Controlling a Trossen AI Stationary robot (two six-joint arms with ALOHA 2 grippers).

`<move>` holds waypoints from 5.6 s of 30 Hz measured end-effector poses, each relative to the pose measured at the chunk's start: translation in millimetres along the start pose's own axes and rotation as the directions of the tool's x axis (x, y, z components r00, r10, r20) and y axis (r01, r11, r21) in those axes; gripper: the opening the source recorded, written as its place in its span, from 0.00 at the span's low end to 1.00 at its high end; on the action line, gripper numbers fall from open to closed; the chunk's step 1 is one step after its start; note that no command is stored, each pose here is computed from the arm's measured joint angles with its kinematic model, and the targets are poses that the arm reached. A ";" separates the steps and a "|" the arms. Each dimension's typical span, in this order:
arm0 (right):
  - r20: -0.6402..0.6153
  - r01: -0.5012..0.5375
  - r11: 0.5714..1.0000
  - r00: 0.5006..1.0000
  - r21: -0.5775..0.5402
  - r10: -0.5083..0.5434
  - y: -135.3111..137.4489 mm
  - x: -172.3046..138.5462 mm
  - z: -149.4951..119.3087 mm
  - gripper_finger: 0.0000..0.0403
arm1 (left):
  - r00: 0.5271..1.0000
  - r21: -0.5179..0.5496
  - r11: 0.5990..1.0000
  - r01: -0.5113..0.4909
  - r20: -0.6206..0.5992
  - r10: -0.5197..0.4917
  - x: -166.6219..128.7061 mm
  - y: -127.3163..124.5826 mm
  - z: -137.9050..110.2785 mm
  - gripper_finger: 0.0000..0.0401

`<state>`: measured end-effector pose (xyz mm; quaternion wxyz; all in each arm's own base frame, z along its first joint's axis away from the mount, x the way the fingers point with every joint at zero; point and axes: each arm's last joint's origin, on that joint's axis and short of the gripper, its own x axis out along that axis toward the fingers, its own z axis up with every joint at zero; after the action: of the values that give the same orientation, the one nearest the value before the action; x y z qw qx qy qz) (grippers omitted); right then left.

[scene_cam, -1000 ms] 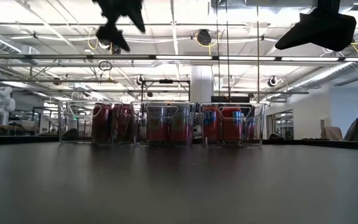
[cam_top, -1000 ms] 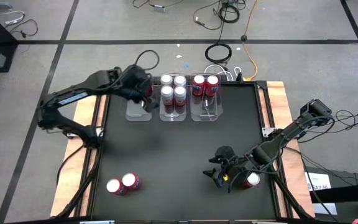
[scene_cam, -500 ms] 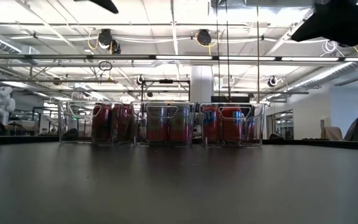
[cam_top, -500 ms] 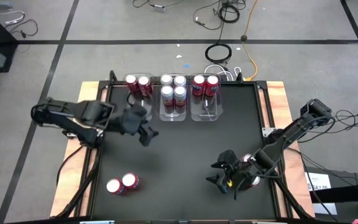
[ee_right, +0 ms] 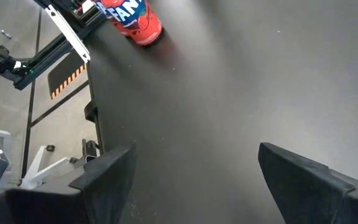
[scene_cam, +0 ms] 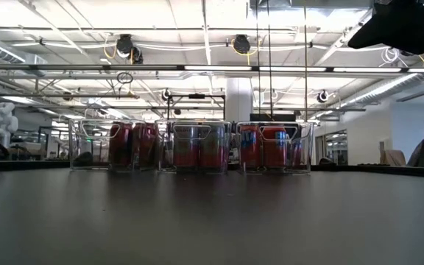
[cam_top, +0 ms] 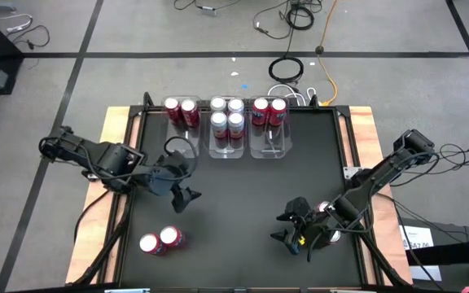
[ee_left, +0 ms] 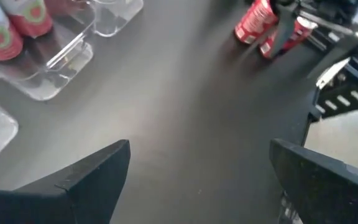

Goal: Sort soda cans
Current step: Move the right orange soda can to the center of the table

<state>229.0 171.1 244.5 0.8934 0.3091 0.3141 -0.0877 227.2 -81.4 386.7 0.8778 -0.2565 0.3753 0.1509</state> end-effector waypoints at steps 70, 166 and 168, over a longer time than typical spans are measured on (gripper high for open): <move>0.002 0.002 1.000 1.000 0.028 -0.002 -0.3 0.3 0.5 0.82 | 0.818 0.135 0.948 -0.287 -0.481 0.316 79.8 -43.3 -157.4 0.98; -0.019 -0.008 0.999 1.000 0.054 0.009 0.3 -0.1 -0.4 0.82 | 0.941 0.282 0.958 -0.054 -0.306 0.143 240.4 19.1 109.2 0.84; -0.019 -0.009 0.999 1.000 0.054 0.010 0.3 -0.1 -0.4 0.82 | 0.941 0.265 0.963 -0.051 -0.310 0.136 240.4 19.0 109.2 0.84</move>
<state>228.8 171.5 244.5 0.8820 0.3353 0.3189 -0.0890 443.7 13.3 267.3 0.8211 -0.1453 0.5429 0.0992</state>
